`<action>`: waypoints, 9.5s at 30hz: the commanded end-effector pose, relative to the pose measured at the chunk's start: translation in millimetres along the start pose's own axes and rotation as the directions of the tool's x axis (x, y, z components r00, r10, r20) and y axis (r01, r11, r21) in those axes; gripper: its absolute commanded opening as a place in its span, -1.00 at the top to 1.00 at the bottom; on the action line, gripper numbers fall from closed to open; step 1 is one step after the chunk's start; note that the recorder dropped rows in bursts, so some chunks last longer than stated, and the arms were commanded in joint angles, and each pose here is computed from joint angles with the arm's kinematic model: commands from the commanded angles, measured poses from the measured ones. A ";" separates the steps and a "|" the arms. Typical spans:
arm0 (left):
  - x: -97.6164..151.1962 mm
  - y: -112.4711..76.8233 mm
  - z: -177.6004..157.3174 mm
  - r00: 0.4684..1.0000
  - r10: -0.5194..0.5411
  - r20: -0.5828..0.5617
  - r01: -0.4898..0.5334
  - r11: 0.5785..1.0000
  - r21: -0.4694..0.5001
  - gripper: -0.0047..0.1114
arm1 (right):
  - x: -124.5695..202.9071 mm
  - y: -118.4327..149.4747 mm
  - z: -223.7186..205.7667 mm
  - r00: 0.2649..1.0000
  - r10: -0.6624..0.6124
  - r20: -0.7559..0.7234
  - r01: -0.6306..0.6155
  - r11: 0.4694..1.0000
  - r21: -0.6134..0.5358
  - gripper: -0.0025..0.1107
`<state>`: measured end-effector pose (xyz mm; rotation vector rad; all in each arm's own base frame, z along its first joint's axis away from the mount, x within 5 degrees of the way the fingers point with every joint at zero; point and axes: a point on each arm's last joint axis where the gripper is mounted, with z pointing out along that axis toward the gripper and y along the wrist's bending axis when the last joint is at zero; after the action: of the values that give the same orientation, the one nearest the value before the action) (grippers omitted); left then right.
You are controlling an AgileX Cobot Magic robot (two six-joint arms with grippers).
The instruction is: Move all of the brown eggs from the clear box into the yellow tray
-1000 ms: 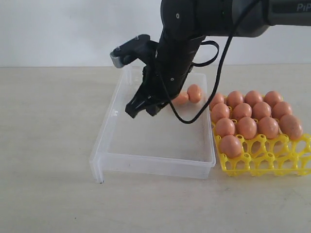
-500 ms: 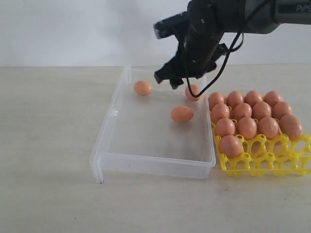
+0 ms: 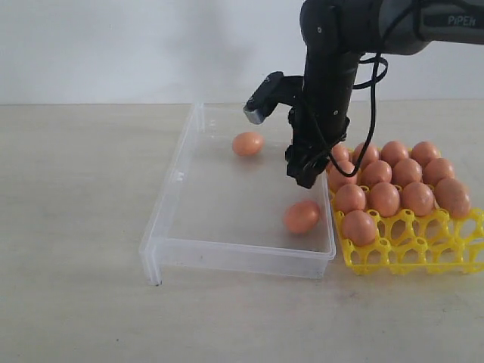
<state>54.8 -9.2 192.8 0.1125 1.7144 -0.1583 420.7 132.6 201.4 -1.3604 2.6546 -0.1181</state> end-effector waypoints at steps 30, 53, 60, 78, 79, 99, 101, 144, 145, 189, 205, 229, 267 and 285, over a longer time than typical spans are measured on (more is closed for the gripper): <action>0.7 0.2 0.0 1.000 -0.001 0.001 0.001 1.000 -0.003 0.85 | 7.0 27.6 60.5 0.953 0.281 -0.116 -0.301 0.926 -0.228 -0.07; 0.7 0.2 0.0 1.000 -0.001 0.001 0.001 1.000 -0.003 0.85 | 5.2 27.6 59.8 0.932 0.343 -0.120 -0.362 0.903 -0.229 0.96; 0.7 0.2 0.0 1.000 -0.001 0.001 0.001 1.000 -0.003 0.85 | -6.2 15.9 25.4 0.908 0.416 0.054 -0.402 0.899 -0.174 0.96; 0.7 0.2 0.0 1.000 -0.001 0.001 0.001 1.000 -0.003 0.85 | -19.9 12.5 -27.7 0.705 0.573 0.418 -0.512 0.819 -0.260 0.96; 0.7 0.2 0.0 1.000 -0.001 0.001 0.001 1.000 -0.003 0.85 | -16.9 14.7 -31.3 0.685 0.578 0.442 -0.516 0.814 -0.265 0.96; 0.7 0.2 0.0 1.000 -0.001 0.001 0.001 1.000 -0.003 0.85 | 189.3 65.3 -60.2 0.465 0.568 0.679 -0.757 0.653 -0.028 0.96; 0.7 0.2 0.0 1.000 -0.001 0.001 0.001 1.000 -0.003 0.85 | 196.0 65.3 -54.1 0.533 0.543 0.649 -0.726 0.687 0.021 0.96; 0.7 0.2 0.0 1.000 -0.001 0.001 0.001 1.000 -0.003 0.85 | 166.8 62.1 -7.8 0.640 0.444 0.626 -0.646 0.753 0.125 0.96; 0.7 0.2 0.0 1.000 -0.001 0.001 0.001 1.000 -0.003 0.85 | 166.7 62.5 -3.3 0.649 0.453 0.611 -0.642 0.757 0.121 0.96; 0.7 0.2 0.0 1.000 -0.001 0.001 0.001 1.000 -0.003 0.85 | 159.8 61.0 -41.1 0.404 0.626 0.667 -0.780 0.617 -0.107 0.34; 0.7 0.2 0.0 1.000 -0.001 0.001 0.001 1.000 -0.003 0.85 | 14.3 55.1 -75.7 0.853 0.369 0.368 -0.344 0.929 -0.136 0.96; 0.7 0.2 0.0 1.000 -0.001 0.001 0.001 1.000 -0.003 0.85 | -31.3 43.1 -23.1 0.871 0.359 0.337 -0.444 0.868 0.223 0.96; 0.7 0.2 0.0 1.000 -0.001 0.001 0.001 1.000 -0.003 0.85 | -20.2 -76.0 48.2 0.653 0.674 0.345 -0.715 0.699 -0.012 0.08; 0.7 0.2 0.0 1.000 -0.001 0.001 0.001 1.000 -0.003 0.85 | -20.4 -74.2 91.9 0.589 0.746 0.312 -0.776 0.630 -0.040 0.08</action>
<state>54.8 -9.2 192.8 0.1125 1.7144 -0.1583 508.1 110.2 129.5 -0.0831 2.6222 0.0825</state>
